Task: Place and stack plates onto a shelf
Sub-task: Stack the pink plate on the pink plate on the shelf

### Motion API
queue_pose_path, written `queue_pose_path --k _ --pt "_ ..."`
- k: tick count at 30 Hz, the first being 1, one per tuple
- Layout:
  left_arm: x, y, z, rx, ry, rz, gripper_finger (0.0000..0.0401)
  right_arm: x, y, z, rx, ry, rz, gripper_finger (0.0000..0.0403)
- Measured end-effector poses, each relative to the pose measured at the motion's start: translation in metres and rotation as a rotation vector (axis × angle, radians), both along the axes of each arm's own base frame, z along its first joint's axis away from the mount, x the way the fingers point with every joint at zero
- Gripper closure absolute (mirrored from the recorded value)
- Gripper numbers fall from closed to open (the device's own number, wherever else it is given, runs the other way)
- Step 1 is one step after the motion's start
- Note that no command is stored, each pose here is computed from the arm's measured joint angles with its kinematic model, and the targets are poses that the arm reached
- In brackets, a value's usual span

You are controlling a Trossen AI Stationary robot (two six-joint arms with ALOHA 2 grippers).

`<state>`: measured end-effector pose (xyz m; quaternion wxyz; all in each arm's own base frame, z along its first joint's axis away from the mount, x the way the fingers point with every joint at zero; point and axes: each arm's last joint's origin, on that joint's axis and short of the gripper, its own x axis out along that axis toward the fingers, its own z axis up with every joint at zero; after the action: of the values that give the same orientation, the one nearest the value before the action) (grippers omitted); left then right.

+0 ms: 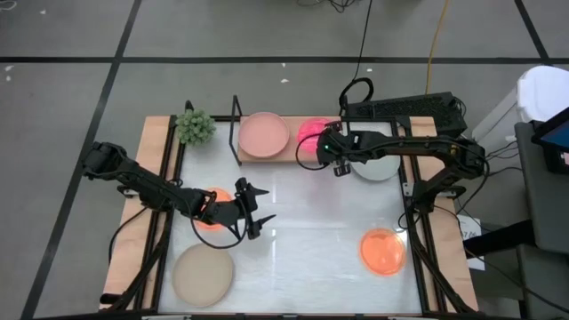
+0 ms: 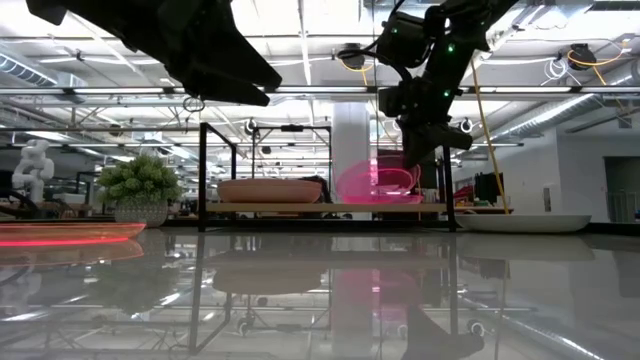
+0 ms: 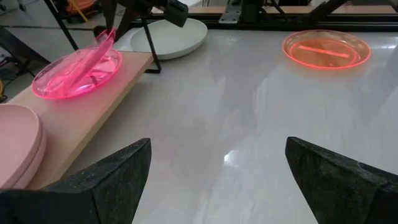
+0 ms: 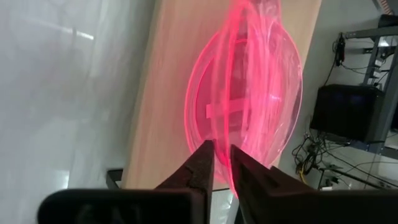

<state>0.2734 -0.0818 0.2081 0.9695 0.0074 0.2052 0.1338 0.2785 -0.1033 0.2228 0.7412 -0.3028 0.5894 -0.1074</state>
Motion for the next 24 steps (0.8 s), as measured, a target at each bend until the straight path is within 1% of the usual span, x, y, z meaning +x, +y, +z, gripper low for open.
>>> queue_pose_path --k 10,14,19,21,24 --pt "0.0002 -0.0008 -0.0002 -0.016 0.004 -0.024 0.0027 -0.0008 0.0004 -0.0004 0.021 -0.025 -0.055 0.0317" --pt "0.0001 -0.0008 -0.0002 -0.017 0.005 -0.025 0.0027 -0.0008 0.0004 -0.0003 0.022 -0.028 -0.059 0.0300" --pt "0.0000 -0.0008 -0.0005 -0.021 0.008 -0.025 0.0027 -0.0016 0.0008 -0.0008 0.035 -0.028 -0.072 0.0290" --pt "0.0001 -0.0014 -0.0007 -0.033 0.011 -0.041 0.0027 -0.0016 0.0012 -0.0012 0.059 -0.036 -0.070 0.0289" --pt "0.0001 -0.0019 -0.0008 -0.047 0.012 -0.053 0.0027 -0.0024 -0.0007 -0.0013 0.067 -0.044 -0.090 0.0289"
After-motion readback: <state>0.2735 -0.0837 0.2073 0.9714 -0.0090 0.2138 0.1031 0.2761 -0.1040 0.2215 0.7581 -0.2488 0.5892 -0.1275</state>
